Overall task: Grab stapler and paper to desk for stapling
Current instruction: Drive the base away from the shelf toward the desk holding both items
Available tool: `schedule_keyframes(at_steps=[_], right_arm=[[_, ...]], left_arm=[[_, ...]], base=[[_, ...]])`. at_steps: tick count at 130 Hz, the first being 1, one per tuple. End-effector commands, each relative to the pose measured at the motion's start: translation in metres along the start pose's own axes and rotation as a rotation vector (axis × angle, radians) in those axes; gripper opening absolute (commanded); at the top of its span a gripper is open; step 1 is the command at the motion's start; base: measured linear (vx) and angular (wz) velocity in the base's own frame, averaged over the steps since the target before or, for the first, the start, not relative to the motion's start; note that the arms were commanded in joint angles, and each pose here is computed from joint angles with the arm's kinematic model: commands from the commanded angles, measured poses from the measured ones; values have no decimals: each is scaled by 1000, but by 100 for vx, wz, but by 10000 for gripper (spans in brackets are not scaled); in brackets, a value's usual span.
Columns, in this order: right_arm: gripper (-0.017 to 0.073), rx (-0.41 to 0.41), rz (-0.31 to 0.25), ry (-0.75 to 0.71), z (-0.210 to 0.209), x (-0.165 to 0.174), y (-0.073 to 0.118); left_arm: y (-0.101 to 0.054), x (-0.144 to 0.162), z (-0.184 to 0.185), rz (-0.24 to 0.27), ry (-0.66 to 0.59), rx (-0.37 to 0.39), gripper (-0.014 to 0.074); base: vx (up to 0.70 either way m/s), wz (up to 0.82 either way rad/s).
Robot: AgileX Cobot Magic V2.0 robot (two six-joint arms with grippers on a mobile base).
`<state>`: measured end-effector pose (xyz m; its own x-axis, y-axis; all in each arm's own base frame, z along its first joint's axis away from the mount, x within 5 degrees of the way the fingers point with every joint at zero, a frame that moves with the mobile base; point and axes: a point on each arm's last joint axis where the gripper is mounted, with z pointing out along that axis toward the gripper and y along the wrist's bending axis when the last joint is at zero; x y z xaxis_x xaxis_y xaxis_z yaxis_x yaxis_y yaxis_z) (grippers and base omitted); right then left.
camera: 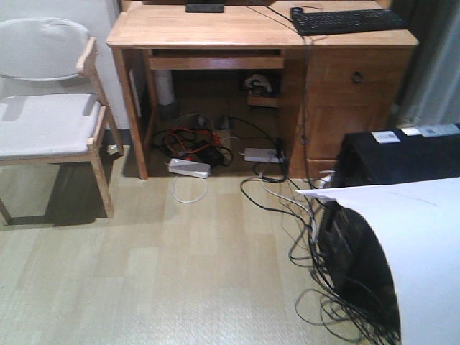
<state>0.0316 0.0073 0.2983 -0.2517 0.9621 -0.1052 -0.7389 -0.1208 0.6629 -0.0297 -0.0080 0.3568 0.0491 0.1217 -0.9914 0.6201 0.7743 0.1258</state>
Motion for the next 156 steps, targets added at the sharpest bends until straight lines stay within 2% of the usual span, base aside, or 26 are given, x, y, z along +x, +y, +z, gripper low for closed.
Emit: schedule_keyframes(at_steps=[1,94,156], right_arm=[[-6,-59,-31,-12,5,-2,10],[-6,-60,-31,-12,5,-2,10],[-6,-60,-31,-12,5,-2,10]], left_arm=[[3,-17,-1,-17,-118,-25,-6],[3,-17,-1,-17,-118,-25,-6],[3,-17,-1,-17,-118,-25,-6]], base=[[27,23],[32,21],[40,-10]])
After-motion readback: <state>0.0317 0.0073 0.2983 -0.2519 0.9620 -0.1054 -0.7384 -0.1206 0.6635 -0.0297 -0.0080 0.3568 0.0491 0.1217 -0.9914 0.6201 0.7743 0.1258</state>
